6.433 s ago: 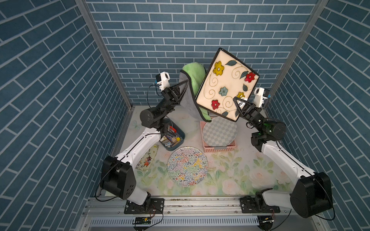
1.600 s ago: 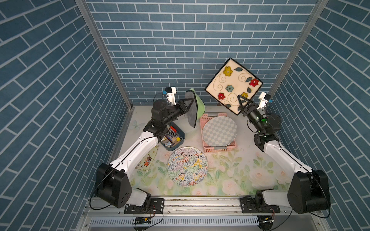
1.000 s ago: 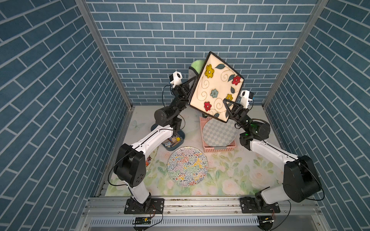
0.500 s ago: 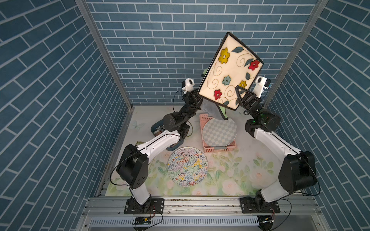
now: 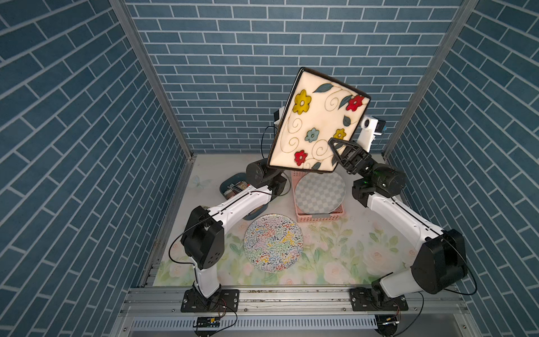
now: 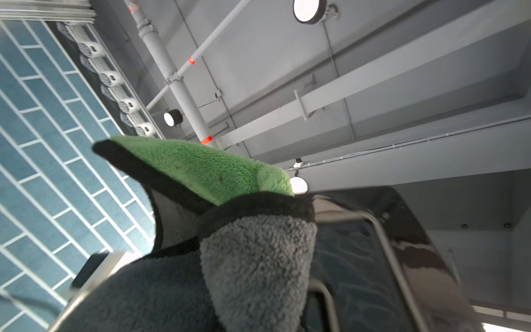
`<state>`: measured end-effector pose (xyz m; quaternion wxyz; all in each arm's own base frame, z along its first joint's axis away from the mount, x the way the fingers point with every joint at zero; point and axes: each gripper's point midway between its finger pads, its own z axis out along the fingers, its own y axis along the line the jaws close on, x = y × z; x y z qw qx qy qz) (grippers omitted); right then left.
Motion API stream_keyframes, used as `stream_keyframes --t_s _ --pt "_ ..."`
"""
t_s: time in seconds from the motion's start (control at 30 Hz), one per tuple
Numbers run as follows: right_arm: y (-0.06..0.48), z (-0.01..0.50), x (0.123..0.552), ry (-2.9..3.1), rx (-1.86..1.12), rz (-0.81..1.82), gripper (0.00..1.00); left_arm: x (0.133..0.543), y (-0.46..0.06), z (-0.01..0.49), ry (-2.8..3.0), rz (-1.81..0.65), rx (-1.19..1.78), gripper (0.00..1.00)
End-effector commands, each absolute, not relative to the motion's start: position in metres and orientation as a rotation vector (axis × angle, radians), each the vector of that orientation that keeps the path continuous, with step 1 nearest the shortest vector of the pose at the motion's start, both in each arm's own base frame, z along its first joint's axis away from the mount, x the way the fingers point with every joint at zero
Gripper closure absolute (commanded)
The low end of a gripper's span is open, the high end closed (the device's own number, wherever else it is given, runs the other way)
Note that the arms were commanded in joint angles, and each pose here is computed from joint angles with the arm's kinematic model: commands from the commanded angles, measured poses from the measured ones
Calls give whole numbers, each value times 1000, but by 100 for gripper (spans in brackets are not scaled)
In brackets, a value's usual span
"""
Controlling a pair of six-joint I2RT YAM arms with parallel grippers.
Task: Wipe the wet plate dry
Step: Wipe the plate with towel, then place the plate on the plate.
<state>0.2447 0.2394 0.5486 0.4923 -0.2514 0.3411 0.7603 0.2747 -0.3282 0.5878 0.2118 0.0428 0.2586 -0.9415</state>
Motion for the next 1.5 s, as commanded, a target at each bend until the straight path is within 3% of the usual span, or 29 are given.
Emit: stream_keyframes --t_s 0.0,0.13,0.27,0.43,0.6,0.73,0.87,1.0,1.1,1.33,1.47 --pt "204 560 271 791 -393 1796 100 242 -298 610 622 -2565 265 100" --pt "242 531 239 842 -482 1874 100 245 -284 620 609 -2504 261 100" --pt "275 532 223 825 -554 1920 100 249 -302 614 638 -2532 264 100" --pt "261 566 259 776 -506 1869 100 230 -325 594 700 -2571 267 100" --pt "205 557 310 777 -279 1815 100 221 -302 573 758 -2484 229 100" --pt "166 522 318 829 -136 1767 100 238 -260 558 918 -2186 171 100" --pt "165 460 321 1048 -15 1695 100 279 -221 538 1204 -1632 69 100" --pt "199 366 320 1488 15 1514 100 320 -168 505 1501 -940 -95 100" --pt "244 305 288 1769 -174 1409 100 331 -140 489 1584 -669 -142 100" --pt "326 240 186 1988 -595 1574 100 345 -137 472 1660 -554 -119 100" --pt "353 215 168 2056 -678 1573 100 348 -147 463 1681 -595 -102 100"
